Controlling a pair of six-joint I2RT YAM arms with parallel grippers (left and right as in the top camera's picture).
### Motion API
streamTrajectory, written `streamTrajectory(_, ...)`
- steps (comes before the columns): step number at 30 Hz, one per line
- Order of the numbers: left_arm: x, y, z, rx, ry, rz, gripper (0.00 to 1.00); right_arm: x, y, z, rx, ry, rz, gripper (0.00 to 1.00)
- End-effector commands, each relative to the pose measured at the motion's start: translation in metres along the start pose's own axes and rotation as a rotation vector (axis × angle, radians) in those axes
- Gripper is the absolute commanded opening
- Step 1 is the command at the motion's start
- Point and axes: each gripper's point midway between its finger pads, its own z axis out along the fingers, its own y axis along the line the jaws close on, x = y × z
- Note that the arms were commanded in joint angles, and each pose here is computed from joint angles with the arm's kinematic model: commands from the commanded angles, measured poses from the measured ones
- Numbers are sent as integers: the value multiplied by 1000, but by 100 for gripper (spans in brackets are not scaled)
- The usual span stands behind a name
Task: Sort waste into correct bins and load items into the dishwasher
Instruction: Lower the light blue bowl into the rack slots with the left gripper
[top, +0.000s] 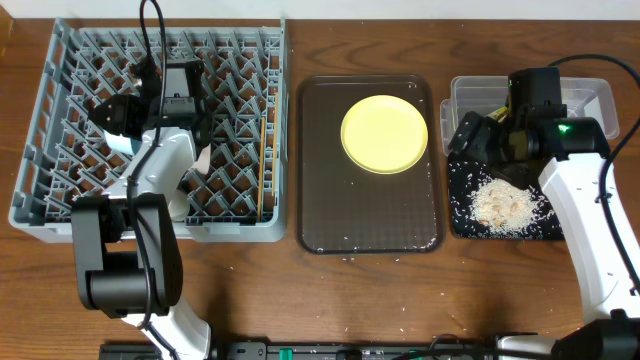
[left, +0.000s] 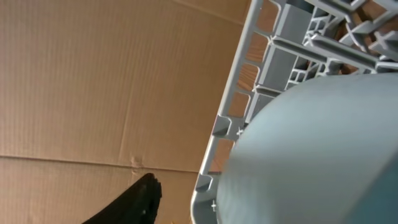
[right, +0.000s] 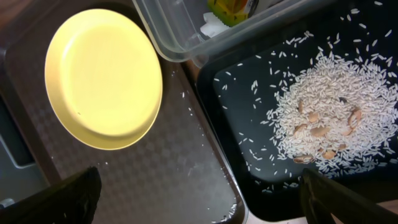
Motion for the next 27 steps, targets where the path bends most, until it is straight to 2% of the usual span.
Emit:
streamTrajectory(1,-5,-3,-10,7,-25,-27,56,-2,-1,-6,-8,-16,12,99)
streamTrajectory(5,-16,-5,-23,55,-75,-66,64,-2,-1,-6,-8,-16,12,99)
streamTrajectory(15,-30,-1,-52,86,-149,-98,69,-2,-1,-6,-8,-16,12,99)
streamTrajectory(19,-35,18,-63,92,-177,-181,75,-2,-1,-6,-8,-16,12,99)
streamTrajectory(27,-37,71,-78,89,-221,-311,77,-2,-1,-6,-8,-16,12,99)
